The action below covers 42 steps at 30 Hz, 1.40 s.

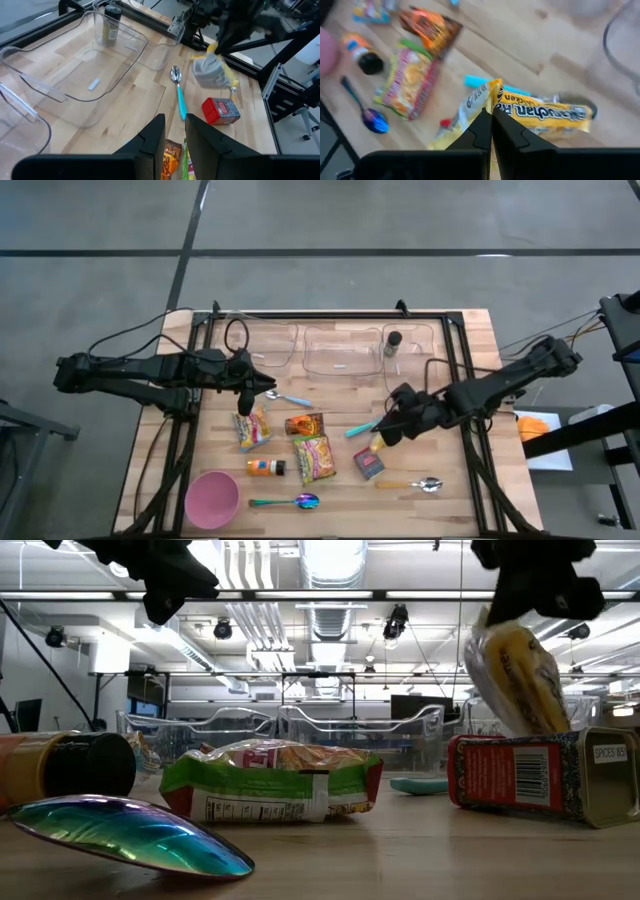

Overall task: Pick & Place Food Item
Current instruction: Put the yellow noodle pack into the middle transparent bin

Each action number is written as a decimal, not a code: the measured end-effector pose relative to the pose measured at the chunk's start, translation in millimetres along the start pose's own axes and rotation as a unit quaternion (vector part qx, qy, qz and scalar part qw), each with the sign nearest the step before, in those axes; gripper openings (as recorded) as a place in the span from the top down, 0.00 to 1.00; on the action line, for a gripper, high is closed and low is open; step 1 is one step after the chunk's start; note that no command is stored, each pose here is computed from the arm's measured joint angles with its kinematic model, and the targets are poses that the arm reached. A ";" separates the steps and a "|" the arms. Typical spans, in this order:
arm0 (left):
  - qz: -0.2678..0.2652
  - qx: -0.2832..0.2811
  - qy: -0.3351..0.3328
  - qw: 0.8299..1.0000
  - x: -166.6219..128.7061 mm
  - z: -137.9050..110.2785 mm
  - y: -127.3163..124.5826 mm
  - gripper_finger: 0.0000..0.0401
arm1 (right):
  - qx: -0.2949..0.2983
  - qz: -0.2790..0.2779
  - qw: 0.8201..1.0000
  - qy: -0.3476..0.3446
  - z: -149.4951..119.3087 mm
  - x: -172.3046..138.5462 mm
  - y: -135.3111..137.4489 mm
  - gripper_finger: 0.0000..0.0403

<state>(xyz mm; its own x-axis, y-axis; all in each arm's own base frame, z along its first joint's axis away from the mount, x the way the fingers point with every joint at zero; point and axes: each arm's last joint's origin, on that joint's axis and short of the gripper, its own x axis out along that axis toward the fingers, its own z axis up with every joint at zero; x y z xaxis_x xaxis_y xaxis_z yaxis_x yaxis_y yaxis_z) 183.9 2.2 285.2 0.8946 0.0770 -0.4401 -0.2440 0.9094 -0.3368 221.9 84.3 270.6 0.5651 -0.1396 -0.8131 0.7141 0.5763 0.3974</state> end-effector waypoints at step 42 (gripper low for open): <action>0.009 -0.007 -0.016 1.000 -0.9 3.8 -0.4 0.79 | -0.161 0.007 0.981 -0.110 201.5 4.1 -35.2 0.98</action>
<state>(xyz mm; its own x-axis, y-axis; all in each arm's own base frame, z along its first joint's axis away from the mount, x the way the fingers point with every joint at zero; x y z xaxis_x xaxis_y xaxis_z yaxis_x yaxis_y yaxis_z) 184.5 3.3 288.9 0.9017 0.1059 -0.4192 -0.2645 0.9020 -0.3411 282.4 -98.8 339.0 0.6756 -0.2798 -0.6821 0.5582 0.7986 0.2252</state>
